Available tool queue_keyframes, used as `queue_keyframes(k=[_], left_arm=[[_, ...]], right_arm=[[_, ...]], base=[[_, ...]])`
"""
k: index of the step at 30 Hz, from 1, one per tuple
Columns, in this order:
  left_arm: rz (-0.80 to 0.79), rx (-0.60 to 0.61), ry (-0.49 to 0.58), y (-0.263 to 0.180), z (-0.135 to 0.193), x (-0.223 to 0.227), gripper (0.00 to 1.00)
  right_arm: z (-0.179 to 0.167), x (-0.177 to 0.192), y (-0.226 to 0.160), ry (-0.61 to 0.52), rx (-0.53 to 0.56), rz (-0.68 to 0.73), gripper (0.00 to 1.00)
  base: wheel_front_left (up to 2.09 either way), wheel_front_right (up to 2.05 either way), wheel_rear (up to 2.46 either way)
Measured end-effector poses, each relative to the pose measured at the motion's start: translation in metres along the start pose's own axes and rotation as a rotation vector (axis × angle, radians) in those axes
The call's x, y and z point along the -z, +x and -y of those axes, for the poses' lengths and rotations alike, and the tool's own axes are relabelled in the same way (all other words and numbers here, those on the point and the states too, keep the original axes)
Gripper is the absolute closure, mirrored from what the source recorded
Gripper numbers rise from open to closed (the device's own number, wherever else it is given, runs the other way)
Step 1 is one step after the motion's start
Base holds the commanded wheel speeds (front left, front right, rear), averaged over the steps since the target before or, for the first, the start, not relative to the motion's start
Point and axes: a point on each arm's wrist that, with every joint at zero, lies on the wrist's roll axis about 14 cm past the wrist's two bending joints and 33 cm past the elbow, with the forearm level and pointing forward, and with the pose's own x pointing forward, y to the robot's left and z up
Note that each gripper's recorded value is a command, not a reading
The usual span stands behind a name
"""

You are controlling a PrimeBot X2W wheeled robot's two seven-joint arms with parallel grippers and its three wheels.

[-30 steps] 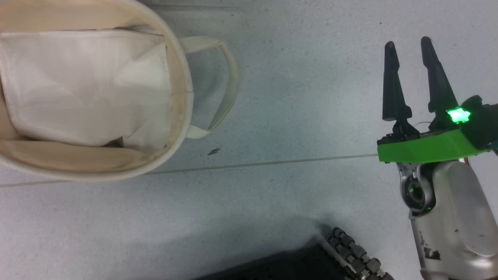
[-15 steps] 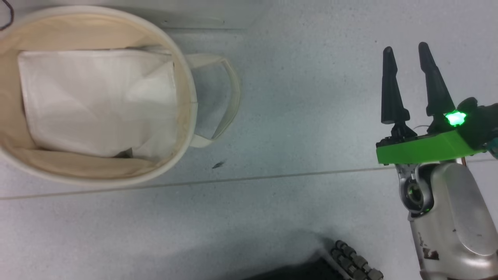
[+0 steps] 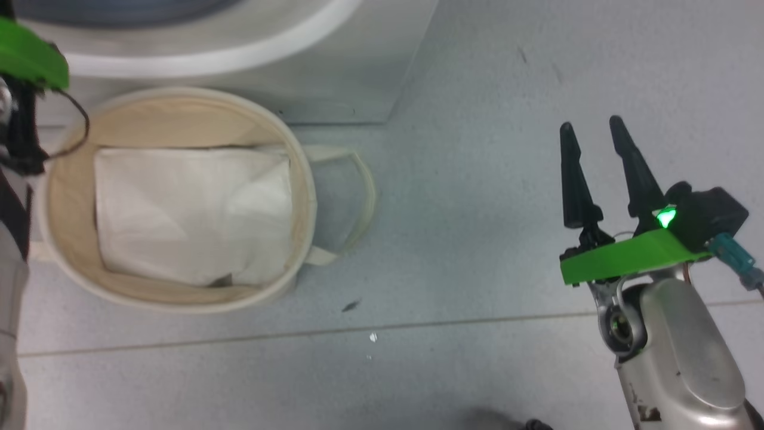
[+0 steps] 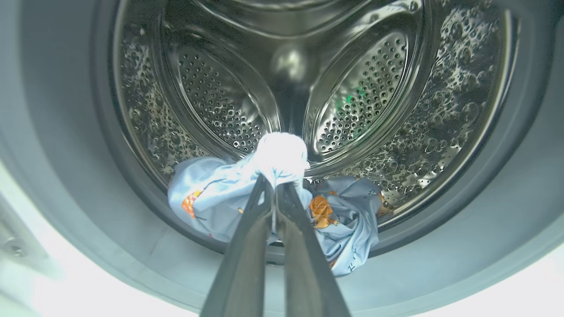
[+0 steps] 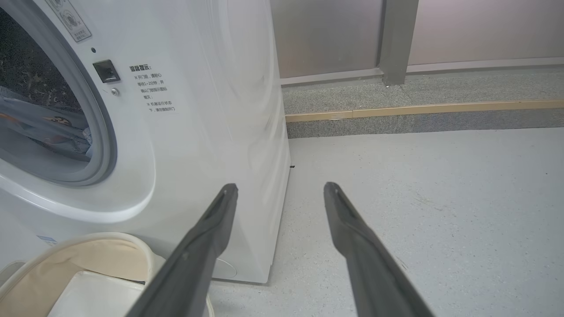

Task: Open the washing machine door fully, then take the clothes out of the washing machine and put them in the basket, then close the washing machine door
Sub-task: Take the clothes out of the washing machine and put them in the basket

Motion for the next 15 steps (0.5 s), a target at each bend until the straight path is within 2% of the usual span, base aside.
queue_keyframes(k=[8,15], left_arm=[[0.143,0.044,-0.072,-0.053,0.012,-0.059,1.00],[0.198,0.078,-0.083,-0.106,0.026,-0.080,1.00]], right_arm=[[-0.011,-0.025,-0.023,0.026,-0.018,0.040,0.00],[-0.023,-0.038,-0.043,0.042,-0.043,0.060,0.00]], base=[[0.00,0.00,0.00],[0.00,0.00,0.00]])
